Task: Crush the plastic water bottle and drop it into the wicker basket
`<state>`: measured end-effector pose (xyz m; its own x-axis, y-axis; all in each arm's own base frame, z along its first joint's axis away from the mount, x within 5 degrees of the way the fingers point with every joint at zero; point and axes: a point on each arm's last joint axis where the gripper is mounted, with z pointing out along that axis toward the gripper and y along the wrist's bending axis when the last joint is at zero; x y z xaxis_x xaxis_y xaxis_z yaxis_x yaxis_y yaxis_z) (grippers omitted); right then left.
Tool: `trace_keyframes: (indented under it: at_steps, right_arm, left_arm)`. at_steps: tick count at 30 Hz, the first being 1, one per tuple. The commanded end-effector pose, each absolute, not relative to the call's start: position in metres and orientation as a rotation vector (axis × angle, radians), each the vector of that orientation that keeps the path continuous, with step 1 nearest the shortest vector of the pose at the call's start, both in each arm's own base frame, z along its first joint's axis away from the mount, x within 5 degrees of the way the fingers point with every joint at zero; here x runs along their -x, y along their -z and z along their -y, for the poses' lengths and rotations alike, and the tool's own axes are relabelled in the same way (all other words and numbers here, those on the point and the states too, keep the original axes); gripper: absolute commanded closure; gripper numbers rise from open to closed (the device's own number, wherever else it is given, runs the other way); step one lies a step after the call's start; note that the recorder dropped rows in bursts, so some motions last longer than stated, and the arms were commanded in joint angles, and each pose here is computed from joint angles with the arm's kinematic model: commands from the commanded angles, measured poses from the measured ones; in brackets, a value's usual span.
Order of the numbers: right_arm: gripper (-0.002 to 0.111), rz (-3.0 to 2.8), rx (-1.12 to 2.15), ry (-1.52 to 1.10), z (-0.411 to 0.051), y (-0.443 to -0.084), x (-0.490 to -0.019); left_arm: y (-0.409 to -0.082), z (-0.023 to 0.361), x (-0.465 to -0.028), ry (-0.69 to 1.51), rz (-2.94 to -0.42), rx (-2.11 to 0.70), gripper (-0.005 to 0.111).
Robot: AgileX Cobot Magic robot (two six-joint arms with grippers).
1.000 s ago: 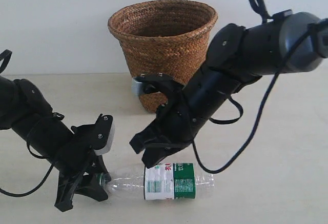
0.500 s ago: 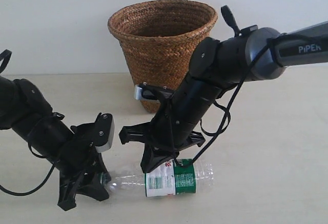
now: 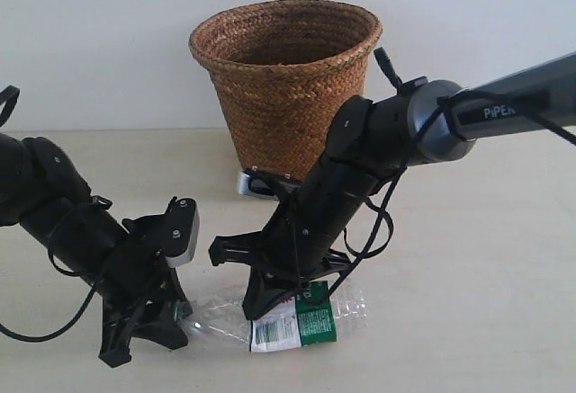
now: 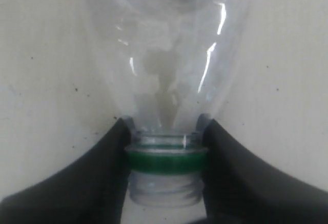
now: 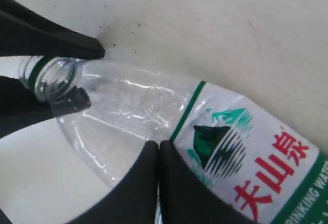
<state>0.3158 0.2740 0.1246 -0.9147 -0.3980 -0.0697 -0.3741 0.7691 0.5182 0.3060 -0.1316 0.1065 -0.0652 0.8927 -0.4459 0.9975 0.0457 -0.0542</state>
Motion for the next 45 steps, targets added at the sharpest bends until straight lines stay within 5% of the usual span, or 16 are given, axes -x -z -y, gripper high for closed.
trace_keyframes:
  at_steps: [1,22,40,45]
  right_arm:
    - [0.108,2.894,-0.697,0.679,-0.27,-0.084,-0.319]
    - [0.108,2.728,-0.68,0.518,-0.268,-0.062,-0.341]
    - [0.108,2.802,-1.074,0.704,-0.266,-0.198,-0.334]
    - [0.108,2.823,-1.106,0.707,-0.264,-0.211,-0.332]
  left_arm:
    - [-0.105,0.135,-0.305,0.545,-2.055,-1.898,0.102]
    - [-0.106,0.135,-0.306,0.557,-2.065,-1.869,0.102]
    - [-0.106,0.135,-0.306,0.559,-2.071,-1.864,0.102]
    - [-0.106,0.135,-0.305,0.561,-2.07,-1.865,0.102]
